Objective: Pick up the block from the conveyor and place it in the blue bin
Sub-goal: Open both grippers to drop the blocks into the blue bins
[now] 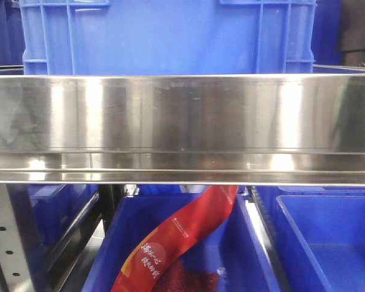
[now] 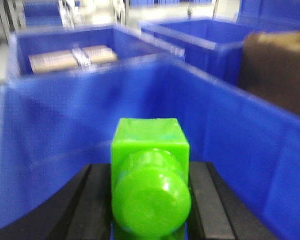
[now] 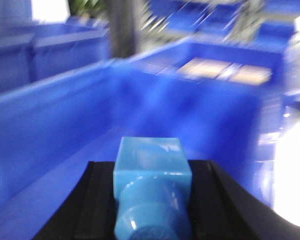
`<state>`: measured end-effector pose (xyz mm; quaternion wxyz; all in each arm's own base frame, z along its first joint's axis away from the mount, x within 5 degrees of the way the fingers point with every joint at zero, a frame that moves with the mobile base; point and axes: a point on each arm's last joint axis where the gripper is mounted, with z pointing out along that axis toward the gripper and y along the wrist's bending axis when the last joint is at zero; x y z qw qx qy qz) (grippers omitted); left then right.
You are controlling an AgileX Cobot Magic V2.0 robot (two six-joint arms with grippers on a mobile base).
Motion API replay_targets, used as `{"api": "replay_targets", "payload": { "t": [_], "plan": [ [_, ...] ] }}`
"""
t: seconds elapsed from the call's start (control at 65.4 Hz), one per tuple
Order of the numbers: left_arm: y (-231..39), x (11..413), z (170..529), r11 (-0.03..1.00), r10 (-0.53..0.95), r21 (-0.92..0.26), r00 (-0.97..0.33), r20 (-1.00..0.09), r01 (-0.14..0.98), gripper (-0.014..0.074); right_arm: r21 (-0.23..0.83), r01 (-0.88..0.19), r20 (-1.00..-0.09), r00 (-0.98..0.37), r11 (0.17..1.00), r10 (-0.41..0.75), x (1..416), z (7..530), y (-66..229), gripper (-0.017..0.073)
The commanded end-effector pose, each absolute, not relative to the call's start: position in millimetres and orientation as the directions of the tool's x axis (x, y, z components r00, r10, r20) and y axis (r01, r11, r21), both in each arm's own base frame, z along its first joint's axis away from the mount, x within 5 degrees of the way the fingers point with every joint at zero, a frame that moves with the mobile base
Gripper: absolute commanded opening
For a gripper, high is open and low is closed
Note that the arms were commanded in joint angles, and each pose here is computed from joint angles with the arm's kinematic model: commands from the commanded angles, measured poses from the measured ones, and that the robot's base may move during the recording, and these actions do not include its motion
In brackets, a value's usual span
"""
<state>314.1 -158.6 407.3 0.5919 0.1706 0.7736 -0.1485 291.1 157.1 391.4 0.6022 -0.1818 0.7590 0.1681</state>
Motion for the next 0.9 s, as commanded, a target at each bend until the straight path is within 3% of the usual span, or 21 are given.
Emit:
{"api": "replay_targets", "payload": {
  "t": [0.0,0.122,0.183,0.245,0.382,0.566,0.657,0.887],
  "plan": [
    [-162.0,314.4,410.2,0.893,0.051,-0.069,-0.251,-0.967,0.444,0.0162,0.034,-0.484,-0.979,-0.191,0.875,-0.067,294.3,393.3,161.3,0.0067],
    [-162.3,313.8,408.8,0.892,0.038,-0.091,-0.275,-0.961,0.443,0.0365,0.034,-0.483,-0.978,-0.196,0.875,-0.07,296.4,390.6,162.4,0.0333],
    [-162.3,313.7,408.5,0.892,0.04,-0.091,-0.278,-0.96,0.443,0.0402,0.034,-0.483,-0.978,-0.196,0.875,-0.07,296.4,390.6,162.4,0.0407],
    [-162.2,313.4,407.3,0.892,0.046,-0.091,-0.29,-0.956,0.442,0.0402,0.034,-0.483,-0.978,-0.198,0.875,-0.071,296.3,390.5,162.4,0.042],
    [-161.7,312.2,408.6,0.892,0.043,-0.093,-0.289,-0.956,0.442,0.0335,0.034,-0.482,-0.983,-0.174,0.876,-0.058,296.5,393.4,162.1,0.0322],
    [-152.5,309.9,415.8,0.902,0.052,-0.067,-0.263,-0.963,0.427,-0.0117,0.033,-0.473,-0.998,-0.068,0.88,0.001,293.2,409.4,158.5,-0.0017],
    [-142.1,304.6,423.1,0.91,0.042,-0.073,-0.265,-0.963,0.409,-0.0109,0.044,-0.467,-0.998,-0.068,0.883,0.014,286.9,417.0,151.7,-0.0169],
    [-111.0,259.6,448.0,0.92,0.007,-0.076,-0.212,-0.977,0.383,-0.0109,0.046,-0.386,-0.999,-0.018,0.921,0.043,261.2,425.4,109.2,-0.016]
  ]
}}
